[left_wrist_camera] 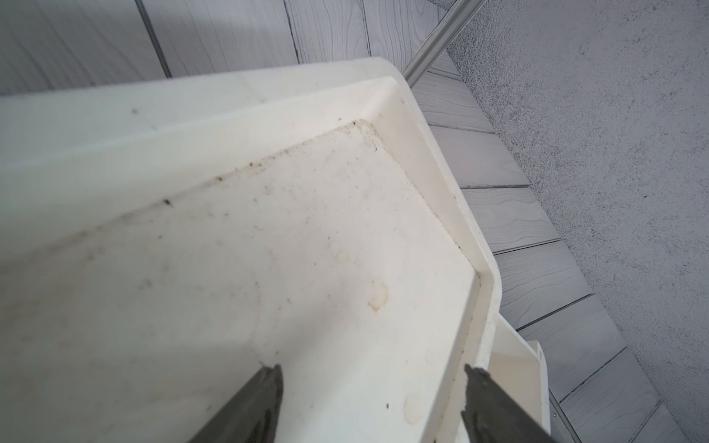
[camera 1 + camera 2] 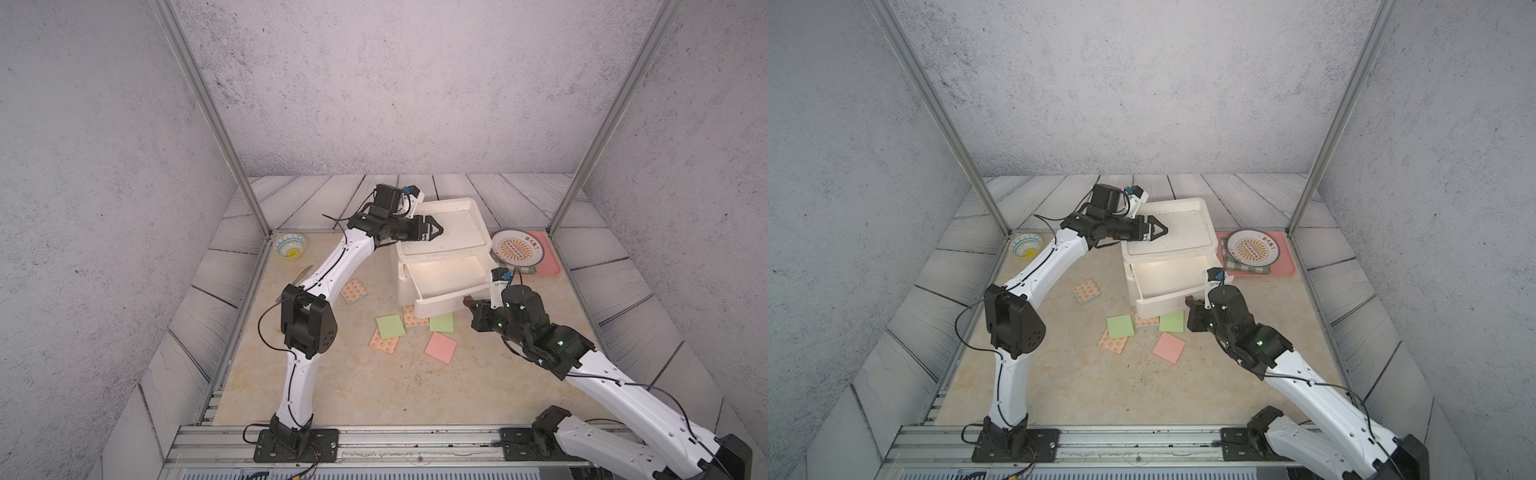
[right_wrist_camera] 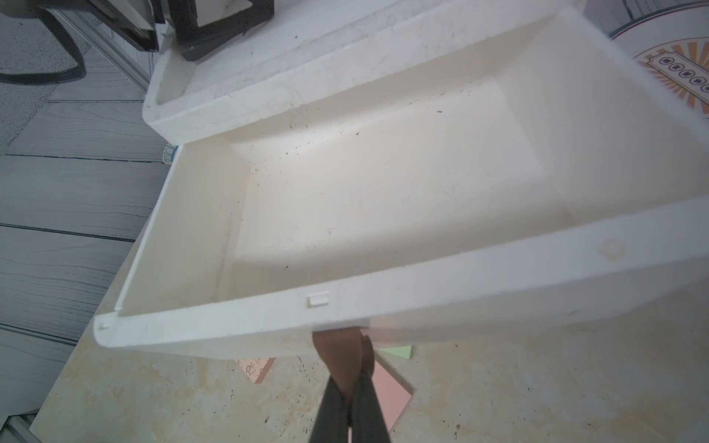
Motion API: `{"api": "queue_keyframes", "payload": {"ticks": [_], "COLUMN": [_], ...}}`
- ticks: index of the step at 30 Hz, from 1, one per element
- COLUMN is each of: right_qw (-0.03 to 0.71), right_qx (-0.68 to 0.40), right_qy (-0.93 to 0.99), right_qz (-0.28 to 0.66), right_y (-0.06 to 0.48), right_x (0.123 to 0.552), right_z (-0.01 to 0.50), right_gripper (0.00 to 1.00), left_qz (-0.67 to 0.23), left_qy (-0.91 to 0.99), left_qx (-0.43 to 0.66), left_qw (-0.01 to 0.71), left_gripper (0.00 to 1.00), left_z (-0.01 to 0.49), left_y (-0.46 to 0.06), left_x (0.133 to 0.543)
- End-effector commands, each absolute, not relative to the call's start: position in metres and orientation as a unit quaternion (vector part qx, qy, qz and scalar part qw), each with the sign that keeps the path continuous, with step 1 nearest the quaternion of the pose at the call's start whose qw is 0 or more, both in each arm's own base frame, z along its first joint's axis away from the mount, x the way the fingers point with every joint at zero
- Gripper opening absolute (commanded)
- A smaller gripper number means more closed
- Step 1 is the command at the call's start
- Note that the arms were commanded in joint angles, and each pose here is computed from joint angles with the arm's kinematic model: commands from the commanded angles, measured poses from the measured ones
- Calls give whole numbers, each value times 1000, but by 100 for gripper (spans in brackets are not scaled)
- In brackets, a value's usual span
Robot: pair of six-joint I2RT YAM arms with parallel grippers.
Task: Please put the sticky notes in the drawer by color
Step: Open the drawer in the storage box.
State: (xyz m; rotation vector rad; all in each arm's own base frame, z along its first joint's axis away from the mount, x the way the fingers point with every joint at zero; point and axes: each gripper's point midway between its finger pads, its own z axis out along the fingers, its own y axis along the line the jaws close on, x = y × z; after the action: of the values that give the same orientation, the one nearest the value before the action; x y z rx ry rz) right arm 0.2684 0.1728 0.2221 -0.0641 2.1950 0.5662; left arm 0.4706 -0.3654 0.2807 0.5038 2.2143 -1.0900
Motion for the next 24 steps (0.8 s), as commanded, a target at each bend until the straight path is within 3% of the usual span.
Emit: {"api": "queue_keyframes", "payload": {"ticks": [1,20,21,24], "right_qw": [446,441,441,442], "right_qx": [-12,-13,-14,-21], "right_qy": [861,854,855,858], "right_qz": [245,276,274,259], "right_y": [168,171,170,167], "right_x": [263,242,242,241], "right_z": [249,267,267,269], "right_gripper": [0,0,4,29], "left_qz": [-340,-344,-344,-344], "left_qy": [909,906,906,904], "left_qx": [124,127,128,130], "left_qw": [208,210,213,216], "left_gripper": [80,80,79,80], "left_z": [193,201,203,209], "left_y": [-331,-334,-334,-333], "left_x": [475,475,475,474]}}
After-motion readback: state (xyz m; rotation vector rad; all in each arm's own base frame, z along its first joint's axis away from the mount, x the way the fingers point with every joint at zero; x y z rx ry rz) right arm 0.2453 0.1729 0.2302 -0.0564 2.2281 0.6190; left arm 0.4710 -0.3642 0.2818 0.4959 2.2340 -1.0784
